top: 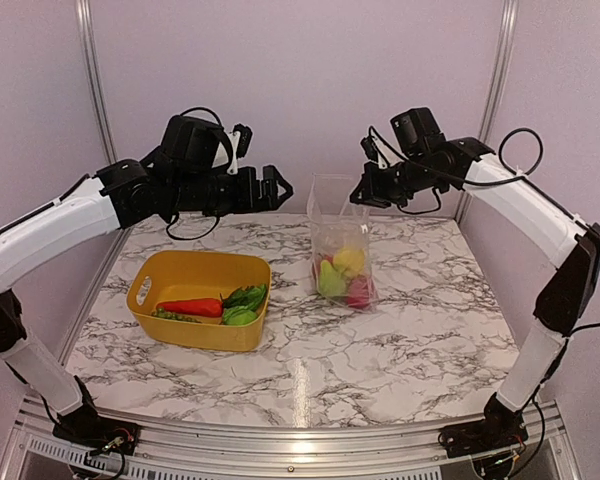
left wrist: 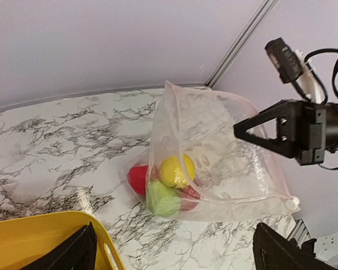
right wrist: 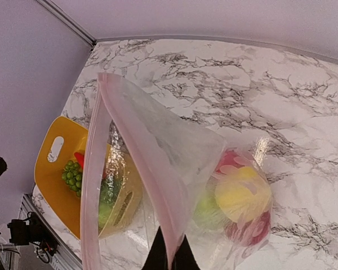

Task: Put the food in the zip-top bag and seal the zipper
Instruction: Place the fake fruit in the zipper food storage bag, then pick up the fake vegetable from the bin.

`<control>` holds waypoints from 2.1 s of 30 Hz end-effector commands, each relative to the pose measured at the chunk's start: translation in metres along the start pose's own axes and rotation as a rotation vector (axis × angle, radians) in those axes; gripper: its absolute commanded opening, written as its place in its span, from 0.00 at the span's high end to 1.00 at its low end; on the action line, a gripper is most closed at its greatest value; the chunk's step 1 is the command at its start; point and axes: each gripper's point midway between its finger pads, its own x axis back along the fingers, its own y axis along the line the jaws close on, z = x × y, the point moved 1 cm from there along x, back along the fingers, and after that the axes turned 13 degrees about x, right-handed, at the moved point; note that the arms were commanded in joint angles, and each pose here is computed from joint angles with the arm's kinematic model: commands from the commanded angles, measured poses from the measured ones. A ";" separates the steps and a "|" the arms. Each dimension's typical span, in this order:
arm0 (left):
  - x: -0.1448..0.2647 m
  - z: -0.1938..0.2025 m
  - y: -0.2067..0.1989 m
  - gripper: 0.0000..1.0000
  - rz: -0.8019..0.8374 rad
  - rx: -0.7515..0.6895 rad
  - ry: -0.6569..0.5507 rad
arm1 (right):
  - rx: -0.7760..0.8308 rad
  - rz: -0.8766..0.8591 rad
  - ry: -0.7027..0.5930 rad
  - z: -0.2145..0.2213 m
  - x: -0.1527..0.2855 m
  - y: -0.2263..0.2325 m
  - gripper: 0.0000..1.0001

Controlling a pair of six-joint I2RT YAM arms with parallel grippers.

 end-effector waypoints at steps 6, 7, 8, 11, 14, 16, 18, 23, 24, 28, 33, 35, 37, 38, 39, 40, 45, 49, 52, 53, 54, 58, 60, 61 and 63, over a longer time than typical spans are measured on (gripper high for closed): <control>0.015 0.048 0.104 0.01 -0.404 -0.181 0.103 | 0.026 0.081 -0.087 -0.030 0.043 -0.029 1.00; 0.015 0.051 0.111 0.01 -0.424 -0.183 0.114 | 0.028 0.089 -0.098 -0.034 0.048 -0.030 1.00; 0.016 0.055 0.117 0.01 -0.437 -0.183 0.128 | 0.032 0.096 -0.108 -0.037 0.052 -0.031 1.00; 0.017 0.066 0.134 0.01 -0.462 -0.179 0.173 | 0.029 0.092 -0.097 -0.033 0.049 -0.031 1.00; 0.020 0.074 0.155 0.04 -0.488 -0.156 0.215 | 0.004 0.060 -0.075 -0.019 0.038 -0.030 1.00; 0.022 0.080 0.171 0.09 -0.510 -0.148 0.258 | -0.016 0.038 -0.063 -0.009 0.031 -0.030 1.00; 0.021 0.089 0.183 0.14 -0.523 -0.163 0.319 | -0.025 0.023 -0.046 0.002 0.024 -0.028 1.00; 0.016 0.116 0.203 0.19 -0.542 -0.272 0.482 | -0.028 0.006 -0.007 0.018 0.014 -0.024 1.00; 0.015 0.118 0.206 0.20 -0.545 -0.295 0.500 | -0.028 0.003 -0.004 0.018 0.013 -0.023 1.00; 0.015 0.126 0.218 0.24 -0.575 -0.382 0.555 | -0.026 -0.011 0.000 0.019 0.012 -0.020 1.00; 0.012 0.140 0.238 0.32 -0.628 -0.450 0.633 | -0.029 -0.018 -0.001 0.019 0.011 -0.018 1.00; 0.011 0.144 0.245 0.32 -0.646 -0.480 0.652 | -0.030 -0.020 -0.001 0.019 0.011 -0.017 1.00; 0.009 0.146 0.252 0.32 -0.671 -0.525 0.673 | -0.030 -0.021 0.004 0.021 0.011 -0.017 1.00; 0.008 0.146 0.255 0.31 -0.678 -0.548 0.682 | -0.028 -0.021 0.006 0.021 0.011 -0.017 1.00; 0.007 0.147 0.257 0.31 -0.684 -0.568 0.691 | -0.029 -0.020 0.007 0.022 0.011 -0.017 1.00; 0.006 0.148 0.260 0.31 -0.689 -0.580 0.700 | -0.030 -0.019 0.009 0.022 0.011 -0.017 1.00; 0.002 0.152 0.270 0.31 -0.716 -0.640 0.736 | -0.032 -0.019 0.009 0.022 0.012 -0.017 1.00; -0.001 0.154 0.270 0.30 -0.702 -0.652 0.738 | -0.032 -0.015 0.014 0.023 0.013 -0.017 1.00; -0.007 0.156 0.272 0.30 -0.703 -0.663 0.745 | -0.033 -0.015 0.015 0.023 0.012 -0.017 1.00; -0.009 0.157 0.273 0.30 -0.704 -0.666 0.748 | -0.034 -0.016 0.015 0.023 0.012 -0.017 1.00; -0.011 0.158 0.275 0.30 -0.704 -0.668 0.755 | -0.034 -0.015 0.015 0.023 0.012 -0.017 1.00; -0.017 0.165 0.274 0.30 -0.674 -0.680 0.788 | -0.032 -0.016 0.019 0.022 0.011 -0.017 1.00; -0.019 0.168 0.275 0.31 -0.664 -0.684 0.801 | -0.034 -0.017 0.020 0.021 0.010 -0.017 1.00; -0.020 0.169 0.276 0.31 -0.665 -0.685 0.806 | -0.037 -0.019 0.022 0.021 0.009 -0.017 1.00; -0.023 0.171 0.278 0.32 -0.668 -0.686 0.818 | -0.041 -0.024 0.024 0.021 0.007 -0.016 1.00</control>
